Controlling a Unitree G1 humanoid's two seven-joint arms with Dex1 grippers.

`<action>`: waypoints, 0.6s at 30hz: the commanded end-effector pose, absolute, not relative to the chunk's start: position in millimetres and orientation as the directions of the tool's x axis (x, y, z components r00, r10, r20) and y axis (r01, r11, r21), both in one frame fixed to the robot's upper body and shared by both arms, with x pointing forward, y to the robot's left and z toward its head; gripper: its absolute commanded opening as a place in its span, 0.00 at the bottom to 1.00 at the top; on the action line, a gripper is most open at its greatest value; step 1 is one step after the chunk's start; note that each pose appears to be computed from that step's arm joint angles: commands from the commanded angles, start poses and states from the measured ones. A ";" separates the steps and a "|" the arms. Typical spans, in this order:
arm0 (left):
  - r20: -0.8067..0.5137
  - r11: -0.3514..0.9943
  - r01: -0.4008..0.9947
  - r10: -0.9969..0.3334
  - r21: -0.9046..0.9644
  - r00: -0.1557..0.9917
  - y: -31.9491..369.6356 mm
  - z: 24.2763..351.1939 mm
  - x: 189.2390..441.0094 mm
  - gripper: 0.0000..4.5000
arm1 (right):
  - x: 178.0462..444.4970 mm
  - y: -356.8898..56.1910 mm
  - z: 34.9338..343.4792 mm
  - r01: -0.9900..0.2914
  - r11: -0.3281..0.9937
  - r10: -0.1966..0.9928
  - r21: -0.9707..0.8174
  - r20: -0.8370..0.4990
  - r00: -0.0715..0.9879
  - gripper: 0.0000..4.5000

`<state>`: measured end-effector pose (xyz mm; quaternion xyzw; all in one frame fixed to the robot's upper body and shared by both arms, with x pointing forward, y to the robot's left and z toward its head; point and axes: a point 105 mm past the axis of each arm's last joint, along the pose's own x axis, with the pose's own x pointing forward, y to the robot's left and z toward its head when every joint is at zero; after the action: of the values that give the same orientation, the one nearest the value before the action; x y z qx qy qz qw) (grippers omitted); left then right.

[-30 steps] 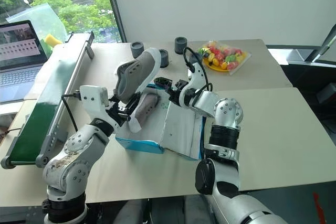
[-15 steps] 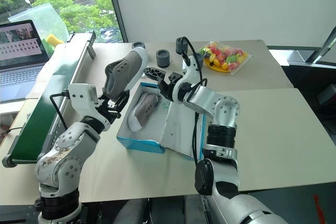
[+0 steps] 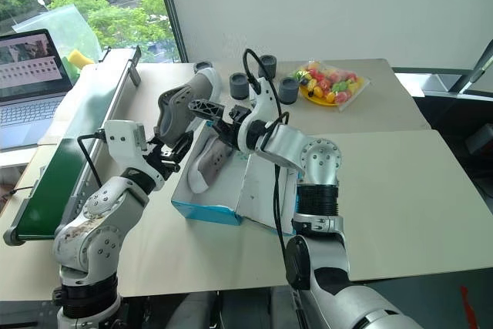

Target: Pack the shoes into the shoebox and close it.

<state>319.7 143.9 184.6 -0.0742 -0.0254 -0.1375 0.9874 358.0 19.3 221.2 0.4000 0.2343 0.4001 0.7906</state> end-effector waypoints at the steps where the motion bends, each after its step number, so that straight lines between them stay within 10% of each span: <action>1: 0.125 0.945 0.304 -0.290 -0.121 0.949 139.1 197.5 318.0 0.61 | 339.7 62.1 239.2 -0.504 0.235 0.877 0.831 0.043 0.479 1.00; 8: 0.125 0.945 0.308 -0.294 -0.113 0.948 139.2 197.5 317.5 0.61 | 358.3 57.5 237.6 -0.452 0.226 0.840 0.863 0.062 0.539 1.00; 18: 0.126 0.948 0.301 -0.287 -0.109 0.950 141.1 197.5 317.2 0.61 | 358.4 53.6 263.8 -0.487 0.155 0.822 0.859 0.161 0.546 0.32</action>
<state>320.8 140.5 181.3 -0.0741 -0.0199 -0.1464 0.9862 376.7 22.0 215.4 0.4541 0.2188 0.3736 0.7787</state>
